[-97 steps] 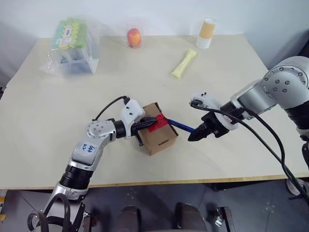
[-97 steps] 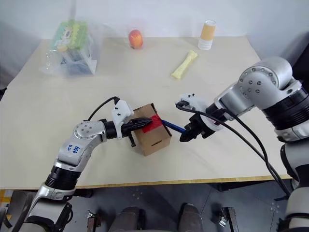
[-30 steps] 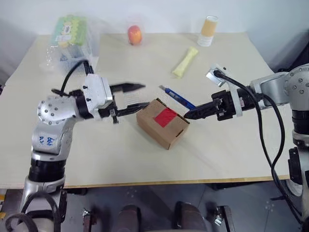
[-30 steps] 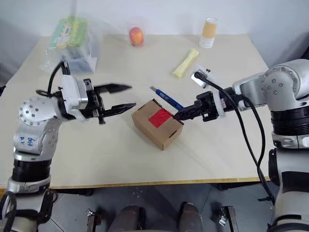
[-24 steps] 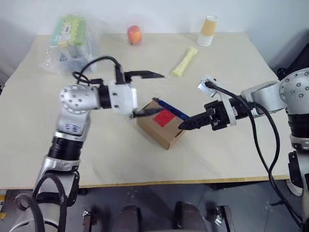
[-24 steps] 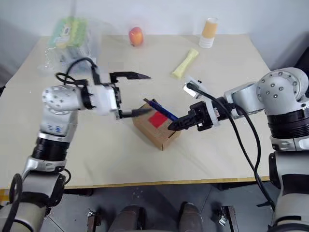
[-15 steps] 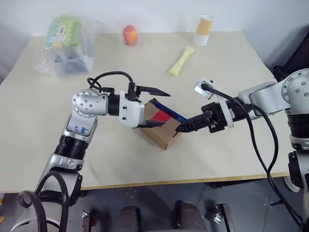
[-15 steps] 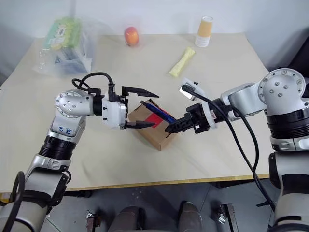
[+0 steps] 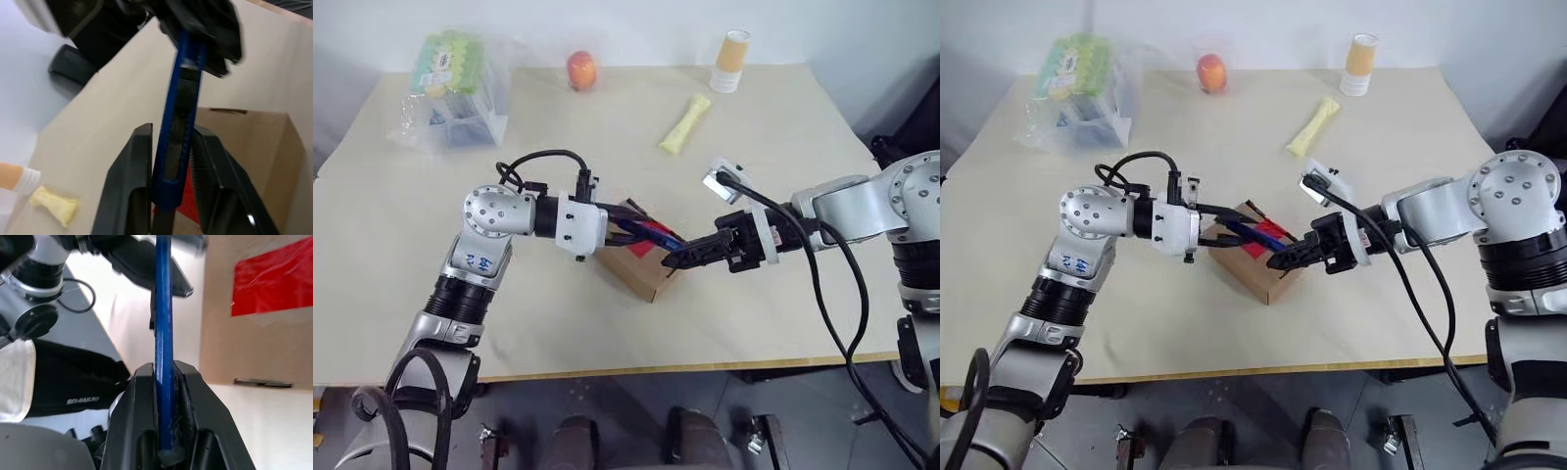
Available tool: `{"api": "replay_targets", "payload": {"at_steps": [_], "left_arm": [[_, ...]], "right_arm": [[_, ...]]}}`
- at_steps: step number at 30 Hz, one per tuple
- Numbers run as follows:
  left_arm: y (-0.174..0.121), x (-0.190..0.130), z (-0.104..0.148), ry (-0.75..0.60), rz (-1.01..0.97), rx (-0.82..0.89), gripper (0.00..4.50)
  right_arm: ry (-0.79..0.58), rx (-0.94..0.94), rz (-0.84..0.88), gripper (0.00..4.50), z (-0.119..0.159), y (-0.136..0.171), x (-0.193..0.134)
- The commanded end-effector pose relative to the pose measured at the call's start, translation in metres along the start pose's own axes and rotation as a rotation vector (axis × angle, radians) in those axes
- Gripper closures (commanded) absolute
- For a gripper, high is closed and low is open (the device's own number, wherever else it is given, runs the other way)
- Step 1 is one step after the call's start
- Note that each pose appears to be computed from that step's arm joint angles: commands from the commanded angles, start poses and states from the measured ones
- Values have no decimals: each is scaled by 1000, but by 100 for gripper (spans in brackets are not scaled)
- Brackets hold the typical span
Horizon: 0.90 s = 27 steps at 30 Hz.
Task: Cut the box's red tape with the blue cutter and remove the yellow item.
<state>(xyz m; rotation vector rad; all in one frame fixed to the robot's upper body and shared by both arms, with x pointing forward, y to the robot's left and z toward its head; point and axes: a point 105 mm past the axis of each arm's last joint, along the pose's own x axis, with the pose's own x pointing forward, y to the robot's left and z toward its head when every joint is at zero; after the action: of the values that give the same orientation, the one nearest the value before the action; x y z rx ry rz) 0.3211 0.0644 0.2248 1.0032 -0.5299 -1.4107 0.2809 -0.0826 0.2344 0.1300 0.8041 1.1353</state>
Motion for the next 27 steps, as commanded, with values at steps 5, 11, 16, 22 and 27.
{"api": "replay_targets", "payload": {"at_steps": [5,11,16,22,27], "left_arm": [[21,-9,13,-56,166,-34,407],[15,-14,6,-17,193,-77,407],[11,-11,6,-9,181,-81,407],[11,-9,5,-8,178,-85,407],[11,-9,4,-5,177,-87,407]], "right_arm": [[-96,-69,36,203,4,13,-14],[-249,-51,11,40,11,6,-25],[-314,-28,8,40,17,3,-28],[-359,-24,14,40,24,1,-25],[-374,-17,21,81,28,0,-22]]}}
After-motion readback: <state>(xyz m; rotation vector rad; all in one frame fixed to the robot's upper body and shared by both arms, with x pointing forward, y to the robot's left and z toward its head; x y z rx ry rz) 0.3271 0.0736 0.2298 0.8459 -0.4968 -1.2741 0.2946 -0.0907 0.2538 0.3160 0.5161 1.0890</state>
